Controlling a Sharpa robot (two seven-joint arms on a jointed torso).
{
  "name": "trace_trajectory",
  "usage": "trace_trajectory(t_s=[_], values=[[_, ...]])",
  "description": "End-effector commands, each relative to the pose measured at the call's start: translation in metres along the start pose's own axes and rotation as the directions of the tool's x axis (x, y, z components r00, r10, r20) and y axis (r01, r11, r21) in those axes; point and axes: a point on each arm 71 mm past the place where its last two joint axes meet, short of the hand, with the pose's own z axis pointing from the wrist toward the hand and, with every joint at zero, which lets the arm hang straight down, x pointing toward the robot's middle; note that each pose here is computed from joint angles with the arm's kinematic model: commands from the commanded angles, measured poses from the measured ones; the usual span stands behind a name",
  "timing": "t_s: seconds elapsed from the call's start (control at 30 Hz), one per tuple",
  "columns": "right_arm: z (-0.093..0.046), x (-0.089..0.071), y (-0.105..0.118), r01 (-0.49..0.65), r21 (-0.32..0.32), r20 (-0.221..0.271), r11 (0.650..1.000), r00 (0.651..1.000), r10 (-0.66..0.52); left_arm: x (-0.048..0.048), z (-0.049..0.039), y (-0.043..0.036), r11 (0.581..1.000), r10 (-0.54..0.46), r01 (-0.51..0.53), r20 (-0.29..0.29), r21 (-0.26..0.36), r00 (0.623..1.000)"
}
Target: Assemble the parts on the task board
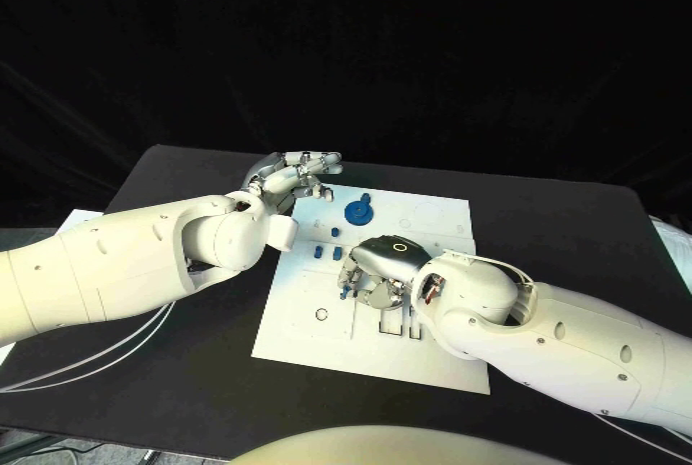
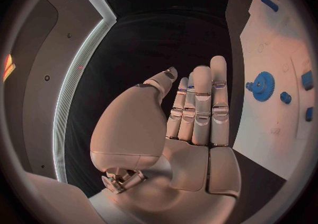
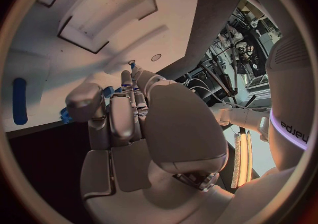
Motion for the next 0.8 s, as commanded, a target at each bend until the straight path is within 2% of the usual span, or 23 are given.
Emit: trace_trajectory(t_s=[0.03, 0.47, 0.8], values=[[0.001, 0.002, 0.002, 0.033, -0.005, -0.013, 0.999, 0.999, -0.033, 0.0025, 0.0004, -0.0002, 1.0, -0.001, 0.001, -0.02, 0.004, 1.0], [0.008, 0.01, 0.0, 0.083, 0.023, -0.047, 0.996, 0.996, -0.082, 0.0041, 0.0007, 0.0, 1.0, 0.004, -0.003, -0.029, 0.003, 1.0], [0.01, 0.015, 0.006, 0.103, 0.014, -0.081, 0.995, 0.992, -0.101, 0.0046, 0.0007, 0.0002, 1.0, 0.005, -0.005, -0.033, 0.001, 0.999]])
